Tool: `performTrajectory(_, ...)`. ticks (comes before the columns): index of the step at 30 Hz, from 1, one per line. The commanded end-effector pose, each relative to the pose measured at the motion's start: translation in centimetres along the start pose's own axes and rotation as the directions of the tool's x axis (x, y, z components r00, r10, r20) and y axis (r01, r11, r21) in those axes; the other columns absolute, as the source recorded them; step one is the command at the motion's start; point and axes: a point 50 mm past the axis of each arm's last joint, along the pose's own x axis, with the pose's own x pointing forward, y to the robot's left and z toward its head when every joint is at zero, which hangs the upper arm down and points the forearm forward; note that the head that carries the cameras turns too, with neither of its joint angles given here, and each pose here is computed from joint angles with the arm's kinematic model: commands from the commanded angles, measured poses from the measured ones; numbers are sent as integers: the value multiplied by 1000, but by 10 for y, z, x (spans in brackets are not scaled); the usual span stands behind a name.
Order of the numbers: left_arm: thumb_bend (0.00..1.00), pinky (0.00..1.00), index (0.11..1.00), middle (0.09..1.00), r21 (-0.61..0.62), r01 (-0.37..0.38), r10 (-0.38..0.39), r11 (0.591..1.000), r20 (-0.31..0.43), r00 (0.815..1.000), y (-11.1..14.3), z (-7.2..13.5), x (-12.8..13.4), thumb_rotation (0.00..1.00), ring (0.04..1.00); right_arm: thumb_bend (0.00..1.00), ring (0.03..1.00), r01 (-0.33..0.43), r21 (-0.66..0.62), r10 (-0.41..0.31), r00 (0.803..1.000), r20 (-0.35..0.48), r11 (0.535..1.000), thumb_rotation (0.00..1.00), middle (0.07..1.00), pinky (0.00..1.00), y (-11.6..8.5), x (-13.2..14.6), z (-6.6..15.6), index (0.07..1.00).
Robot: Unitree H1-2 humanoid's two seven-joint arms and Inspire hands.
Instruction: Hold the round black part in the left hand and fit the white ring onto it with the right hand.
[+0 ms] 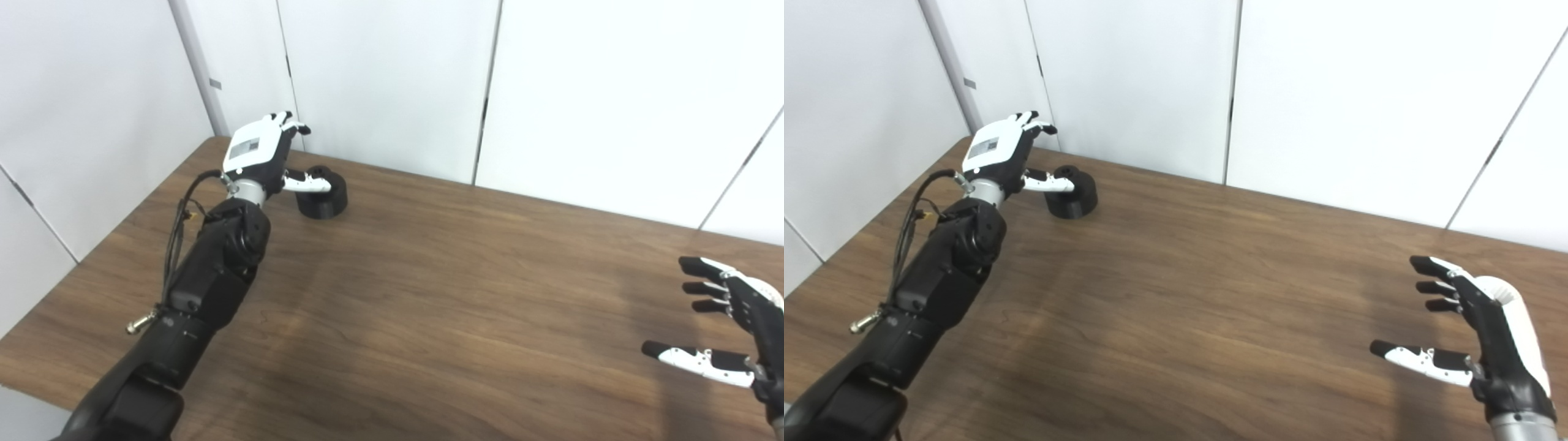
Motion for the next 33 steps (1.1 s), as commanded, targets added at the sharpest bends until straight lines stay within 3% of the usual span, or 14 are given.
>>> performTrajectory(1, 1000, 875, 816, 995, 38, -100, 99, 994, 14, 995, 35, 4, 19, 475, 999, 778, 739, 34, -9, -34, 997, 65, 999, 78, 795, 665, -9, 6, 10, 777)
performTrajectory(7, 1000, 863, 828, 1000, 74, -65, 67, 995, -34, 997, 33, -6, 24, 519, 1000, 775, 749, 28, -4, -28, 998, 56, 1000, 72, 805, 664, -9, 5, 12, 782)
performTrajectory(17, 1000, 926, 814, 1000, 63, -3, 8, 998, -84, 996, 27, -13, 31, 491, 1000, 785, 742, 33, -2, -33, 998, 48, 999, 73, 801, 662, -9, 3, 15, 777)
performTrajectory(22, 1000, 995, 818, 1000, 57, 40, -34, 998, -90, 995, 24, -13, 32, 545, 1000, 778, 742, 33, -3, -32, 998, 48, 999, 72, 798, 665, -9, 1, 17, 777)
performTrajectory(33, 1000, 1000, 798, 1000, 68, 115, -110, 991, -77, 991, 15, -14, 33, 573, 1000, 781, 740, 33, -17, -32, 999, 42, 999, 87, 798, 656, -9, 0, 20, 771)
